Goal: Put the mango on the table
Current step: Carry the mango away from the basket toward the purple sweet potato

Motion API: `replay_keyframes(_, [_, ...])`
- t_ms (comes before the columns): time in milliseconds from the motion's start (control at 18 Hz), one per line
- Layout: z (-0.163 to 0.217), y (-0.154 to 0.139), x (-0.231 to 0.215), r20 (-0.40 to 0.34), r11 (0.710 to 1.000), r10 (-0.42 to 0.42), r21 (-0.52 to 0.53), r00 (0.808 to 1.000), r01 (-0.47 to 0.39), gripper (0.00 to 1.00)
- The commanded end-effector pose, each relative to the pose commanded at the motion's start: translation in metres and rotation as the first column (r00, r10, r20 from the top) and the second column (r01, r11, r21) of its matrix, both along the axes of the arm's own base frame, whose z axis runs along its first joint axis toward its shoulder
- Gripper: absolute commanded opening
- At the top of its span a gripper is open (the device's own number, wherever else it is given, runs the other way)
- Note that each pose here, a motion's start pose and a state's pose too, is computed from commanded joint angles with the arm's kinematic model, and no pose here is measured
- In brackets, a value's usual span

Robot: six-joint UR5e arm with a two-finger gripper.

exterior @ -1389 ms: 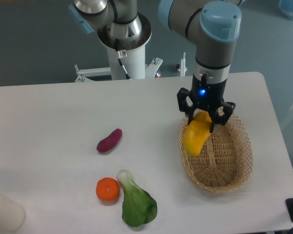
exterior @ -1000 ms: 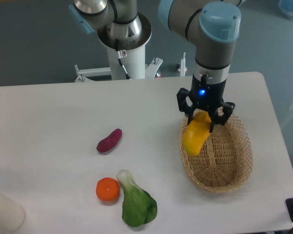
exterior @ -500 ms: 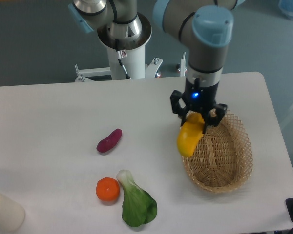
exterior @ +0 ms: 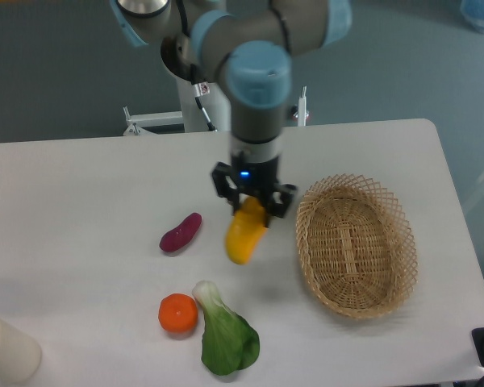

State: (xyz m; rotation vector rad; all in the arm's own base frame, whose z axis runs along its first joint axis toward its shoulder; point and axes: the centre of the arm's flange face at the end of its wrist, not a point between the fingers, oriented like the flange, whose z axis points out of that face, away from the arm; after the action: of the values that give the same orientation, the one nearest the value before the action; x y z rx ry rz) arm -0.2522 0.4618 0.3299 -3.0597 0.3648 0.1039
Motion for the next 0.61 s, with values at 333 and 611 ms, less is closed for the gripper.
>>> replay_keyframes(333, [-0.028, -0.020, 0.016, 0.023, 0.980, -0.187, -0.072, 0.982, 0.188, 0.39])
replay_keyframes(611, [-0.062, -0.040, 0.019, 0.056, 0.940, -0.291, -0.170, 0.955, 0.296, 0.39])
